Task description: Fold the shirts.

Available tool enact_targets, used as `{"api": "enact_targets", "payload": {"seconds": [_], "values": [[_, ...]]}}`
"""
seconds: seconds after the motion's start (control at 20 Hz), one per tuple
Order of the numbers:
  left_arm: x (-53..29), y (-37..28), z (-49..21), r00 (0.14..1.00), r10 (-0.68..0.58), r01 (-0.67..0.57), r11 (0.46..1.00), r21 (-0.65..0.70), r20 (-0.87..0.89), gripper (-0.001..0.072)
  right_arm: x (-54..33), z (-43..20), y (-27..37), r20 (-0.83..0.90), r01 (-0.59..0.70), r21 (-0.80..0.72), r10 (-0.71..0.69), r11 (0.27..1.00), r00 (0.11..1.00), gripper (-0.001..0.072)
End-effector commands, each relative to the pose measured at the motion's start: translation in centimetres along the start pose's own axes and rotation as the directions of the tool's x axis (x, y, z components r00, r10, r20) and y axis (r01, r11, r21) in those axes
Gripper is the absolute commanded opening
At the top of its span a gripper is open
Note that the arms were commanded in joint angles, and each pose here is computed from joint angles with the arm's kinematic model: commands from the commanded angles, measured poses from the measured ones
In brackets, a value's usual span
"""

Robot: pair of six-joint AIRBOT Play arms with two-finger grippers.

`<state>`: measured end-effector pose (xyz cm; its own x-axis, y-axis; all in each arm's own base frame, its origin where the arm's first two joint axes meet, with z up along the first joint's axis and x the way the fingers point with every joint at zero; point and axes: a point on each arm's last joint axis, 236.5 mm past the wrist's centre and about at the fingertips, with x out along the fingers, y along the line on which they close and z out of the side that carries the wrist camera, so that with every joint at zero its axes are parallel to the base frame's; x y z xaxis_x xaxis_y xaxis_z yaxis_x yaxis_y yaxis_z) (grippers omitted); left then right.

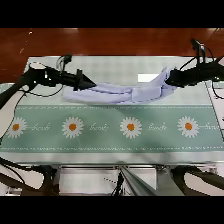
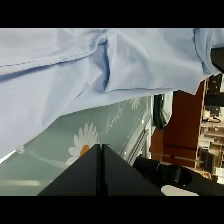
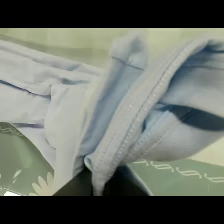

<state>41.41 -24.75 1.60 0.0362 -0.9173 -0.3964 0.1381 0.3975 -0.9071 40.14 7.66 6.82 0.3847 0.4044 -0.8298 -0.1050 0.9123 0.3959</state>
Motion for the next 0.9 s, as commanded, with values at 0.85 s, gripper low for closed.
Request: {"api": "enact_targets", "payload": {"seconds": [0.85], "values": [[19.7, -2.9, -10.6, 0.980, 0.087, -0.082, 0.996, 0.038, -0.181, 0.0025, -12.7, -5.1, 8.5, 0.152, 0.038, -0.051, -0.029, 0.998, 0.988, 0.0030]]}}
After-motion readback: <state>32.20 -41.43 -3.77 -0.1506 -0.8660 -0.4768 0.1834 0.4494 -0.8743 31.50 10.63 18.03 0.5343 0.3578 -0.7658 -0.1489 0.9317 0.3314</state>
